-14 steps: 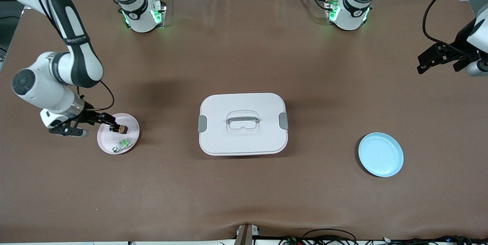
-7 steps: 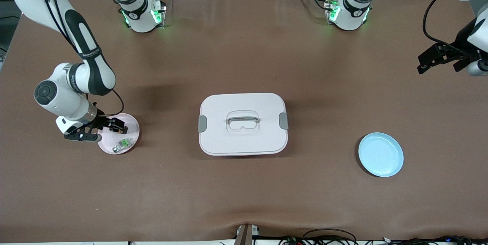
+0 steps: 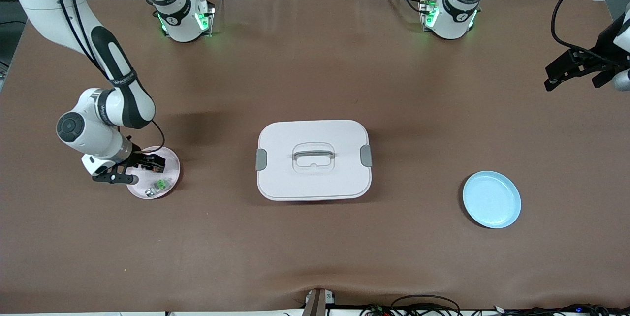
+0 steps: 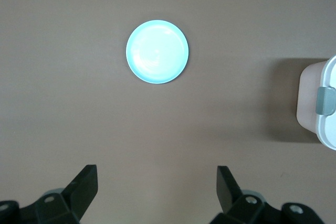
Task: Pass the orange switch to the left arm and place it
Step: 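Lower the right gripper over the white plate onto the black switch, then close the right gripper on the black-and-orange switch and lift it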
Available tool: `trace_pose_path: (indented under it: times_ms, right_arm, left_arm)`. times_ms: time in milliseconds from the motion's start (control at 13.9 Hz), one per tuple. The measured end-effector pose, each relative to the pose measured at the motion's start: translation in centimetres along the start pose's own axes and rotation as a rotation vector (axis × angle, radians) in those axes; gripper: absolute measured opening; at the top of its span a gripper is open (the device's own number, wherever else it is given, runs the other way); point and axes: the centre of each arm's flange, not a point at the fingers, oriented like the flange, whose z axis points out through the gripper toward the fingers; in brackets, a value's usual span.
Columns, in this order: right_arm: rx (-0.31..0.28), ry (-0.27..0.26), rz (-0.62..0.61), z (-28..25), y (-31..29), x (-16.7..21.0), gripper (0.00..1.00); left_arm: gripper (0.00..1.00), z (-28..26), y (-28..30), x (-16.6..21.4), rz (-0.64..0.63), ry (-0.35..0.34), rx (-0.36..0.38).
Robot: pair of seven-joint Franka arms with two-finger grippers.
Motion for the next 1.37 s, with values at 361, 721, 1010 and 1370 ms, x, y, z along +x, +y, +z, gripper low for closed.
trace_pose_path:
  times_ms: [361,721,1010,1370]
  right_arm:
    - [-0.001,-0.005,0.002,0.7,0.1,0.1,1.0]
    - [0.0,-0.004,0.009,0.6,0.4,0.1,0.76]
    - [0.003,-0.019,0.013,0.6,0.4,0.2,0.73]
    - [0.155,-0.186,0.129,-5.4,-0.5,1.9,0.73]
  left_arm:
    - [1.0,0.8,0.5,-0.2,0.008,-0.03,0.003]
    - [1.0,1.2,0.6,-0.2,0.009,-0.04,0.004]
    - [1.0,1.3,0.6,-0.2,0.009,-0.039,0.004]
    - [1.0,1.2,0.6,0.0,0.008,-0.025,0.002]
